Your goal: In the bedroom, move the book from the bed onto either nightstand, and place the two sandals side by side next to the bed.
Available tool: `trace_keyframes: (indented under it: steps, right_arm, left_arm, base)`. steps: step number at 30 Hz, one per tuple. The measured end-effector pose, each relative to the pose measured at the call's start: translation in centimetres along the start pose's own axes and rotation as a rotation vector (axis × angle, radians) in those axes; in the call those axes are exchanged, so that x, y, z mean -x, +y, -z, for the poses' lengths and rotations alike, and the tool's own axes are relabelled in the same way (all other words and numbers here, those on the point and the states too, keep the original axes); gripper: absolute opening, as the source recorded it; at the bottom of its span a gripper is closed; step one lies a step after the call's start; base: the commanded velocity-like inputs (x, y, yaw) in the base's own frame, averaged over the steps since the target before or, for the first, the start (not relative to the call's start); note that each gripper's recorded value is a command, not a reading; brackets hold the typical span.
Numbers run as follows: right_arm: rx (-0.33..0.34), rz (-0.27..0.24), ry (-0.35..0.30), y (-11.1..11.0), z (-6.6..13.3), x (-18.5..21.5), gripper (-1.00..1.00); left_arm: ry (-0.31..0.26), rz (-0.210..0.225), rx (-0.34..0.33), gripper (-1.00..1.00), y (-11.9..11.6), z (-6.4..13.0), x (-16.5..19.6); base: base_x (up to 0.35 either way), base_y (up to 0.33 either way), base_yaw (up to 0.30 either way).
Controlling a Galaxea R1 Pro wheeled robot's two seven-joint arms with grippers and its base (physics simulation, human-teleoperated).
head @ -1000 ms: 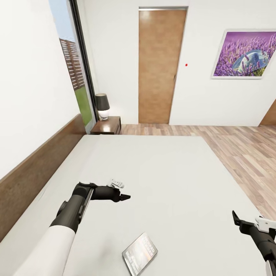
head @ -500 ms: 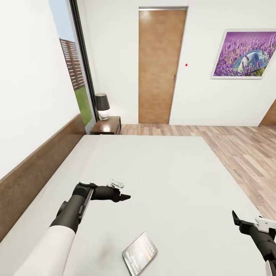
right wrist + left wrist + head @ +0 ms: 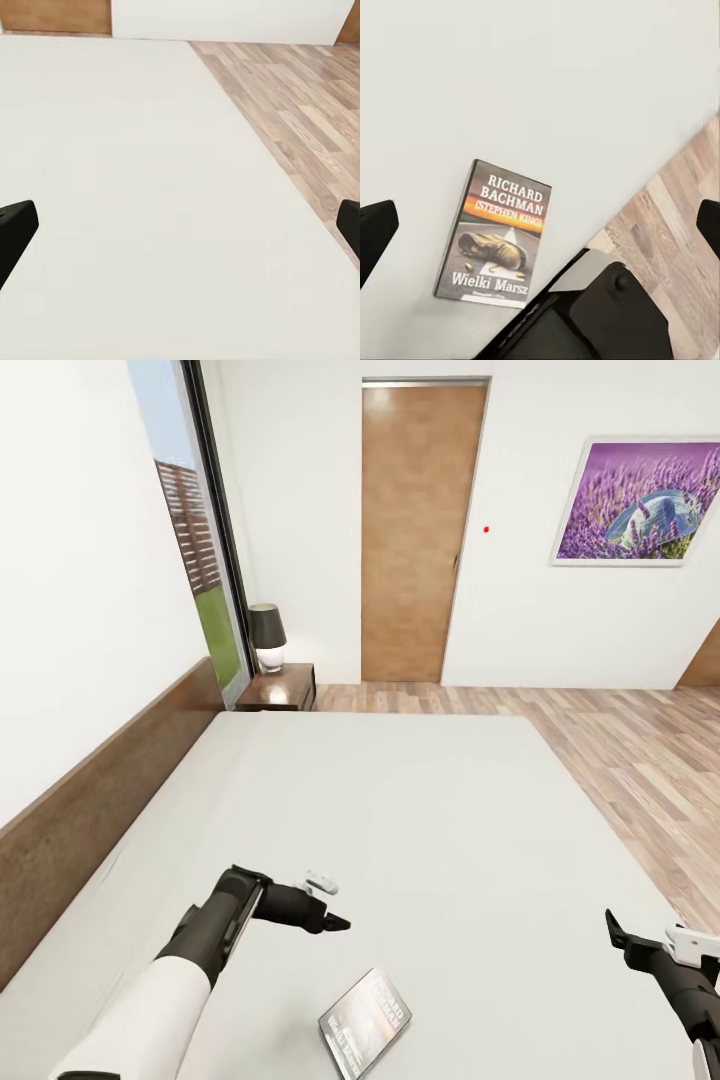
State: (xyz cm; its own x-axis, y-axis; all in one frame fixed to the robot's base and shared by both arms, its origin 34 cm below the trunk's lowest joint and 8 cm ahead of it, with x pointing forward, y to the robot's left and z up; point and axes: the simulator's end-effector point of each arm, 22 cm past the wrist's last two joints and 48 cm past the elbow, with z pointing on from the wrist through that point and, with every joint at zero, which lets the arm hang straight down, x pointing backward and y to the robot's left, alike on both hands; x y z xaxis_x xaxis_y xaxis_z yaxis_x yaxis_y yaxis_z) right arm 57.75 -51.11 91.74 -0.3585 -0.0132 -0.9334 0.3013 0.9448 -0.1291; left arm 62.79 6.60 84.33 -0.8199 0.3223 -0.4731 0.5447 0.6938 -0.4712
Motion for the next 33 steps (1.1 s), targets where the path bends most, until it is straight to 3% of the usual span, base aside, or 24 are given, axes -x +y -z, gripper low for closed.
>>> trace_keyframes:
  steps: [8, 33]
  right_arm:
    - [-0.001, -0.001, 0.000, 0.0, 0.0, 0.0, 1.00]
    - [-0.006, -0.001, -0.001, 0.3, -1.1, -1.2, 1.00]
  left_arm:
    - [0.005, 0.003, 0.050, 1.00, 1.3, 0.0, -0.3]
    - [0.017, -0.016, 0.048, 1.00, 1.9, -1.5, -0.6]
  base:
    - [0.000, 0.000, 0.000]
    - [0.000, 0.000, 0.000]
